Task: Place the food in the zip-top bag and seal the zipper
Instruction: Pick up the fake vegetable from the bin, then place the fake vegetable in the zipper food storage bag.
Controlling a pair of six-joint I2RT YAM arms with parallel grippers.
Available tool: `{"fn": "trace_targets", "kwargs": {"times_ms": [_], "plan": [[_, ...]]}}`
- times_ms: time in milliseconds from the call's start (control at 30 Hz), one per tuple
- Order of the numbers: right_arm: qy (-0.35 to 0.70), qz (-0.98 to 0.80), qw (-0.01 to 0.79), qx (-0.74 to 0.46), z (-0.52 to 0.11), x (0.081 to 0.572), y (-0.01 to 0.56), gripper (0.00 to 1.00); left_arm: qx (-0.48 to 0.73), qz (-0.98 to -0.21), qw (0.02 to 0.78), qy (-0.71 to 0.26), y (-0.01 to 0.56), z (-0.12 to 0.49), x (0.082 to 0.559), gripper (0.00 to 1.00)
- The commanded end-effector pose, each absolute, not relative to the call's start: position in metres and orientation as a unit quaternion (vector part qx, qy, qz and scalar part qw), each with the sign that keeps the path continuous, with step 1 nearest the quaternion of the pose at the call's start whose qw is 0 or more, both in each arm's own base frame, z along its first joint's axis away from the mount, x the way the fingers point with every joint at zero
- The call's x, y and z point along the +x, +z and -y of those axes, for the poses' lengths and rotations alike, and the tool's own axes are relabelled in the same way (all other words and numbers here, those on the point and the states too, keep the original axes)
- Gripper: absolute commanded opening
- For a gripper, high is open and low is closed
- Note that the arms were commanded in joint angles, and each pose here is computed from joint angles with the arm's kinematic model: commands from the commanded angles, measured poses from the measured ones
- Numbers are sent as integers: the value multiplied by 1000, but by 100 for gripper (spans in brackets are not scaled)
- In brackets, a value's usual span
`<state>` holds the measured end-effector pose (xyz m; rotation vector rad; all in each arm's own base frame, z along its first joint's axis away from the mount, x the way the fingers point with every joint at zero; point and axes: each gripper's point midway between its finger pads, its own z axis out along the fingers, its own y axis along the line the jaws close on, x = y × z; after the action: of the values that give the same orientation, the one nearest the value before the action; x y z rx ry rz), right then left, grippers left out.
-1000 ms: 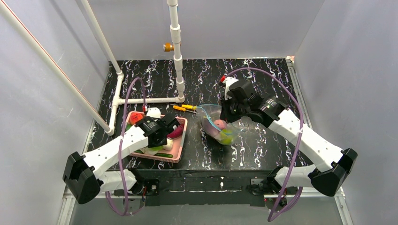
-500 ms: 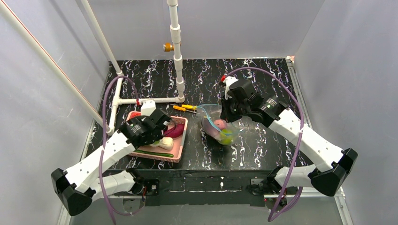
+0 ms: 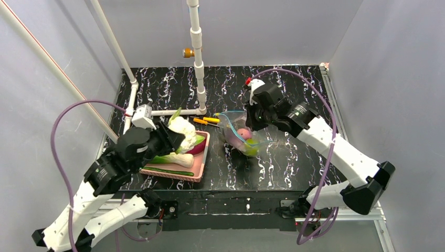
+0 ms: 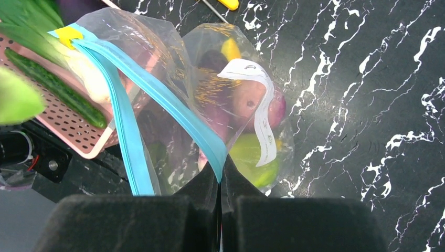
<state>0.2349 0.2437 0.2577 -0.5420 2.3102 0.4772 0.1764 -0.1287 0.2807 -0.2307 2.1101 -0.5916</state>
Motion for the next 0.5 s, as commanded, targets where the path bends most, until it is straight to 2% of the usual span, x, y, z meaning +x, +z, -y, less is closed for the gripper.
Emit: {"fn": "trace_targets", "kwargs": {"times_ms": [0, 233, 467], "plan": [[197, -885, 364, -212, -262, 244, 269, 1, -53, -777, 477, -406, 348, 174, 170, 0], [208, -881, 368, -212, -272, 242, 273, 1, -32, -724, 415, -550, 392, 236, 166, 0], [215, -872, 391, -201, -278, 248, 280, 1, -101, -725, 308, -608, 381, 278, 182, 0]]}}
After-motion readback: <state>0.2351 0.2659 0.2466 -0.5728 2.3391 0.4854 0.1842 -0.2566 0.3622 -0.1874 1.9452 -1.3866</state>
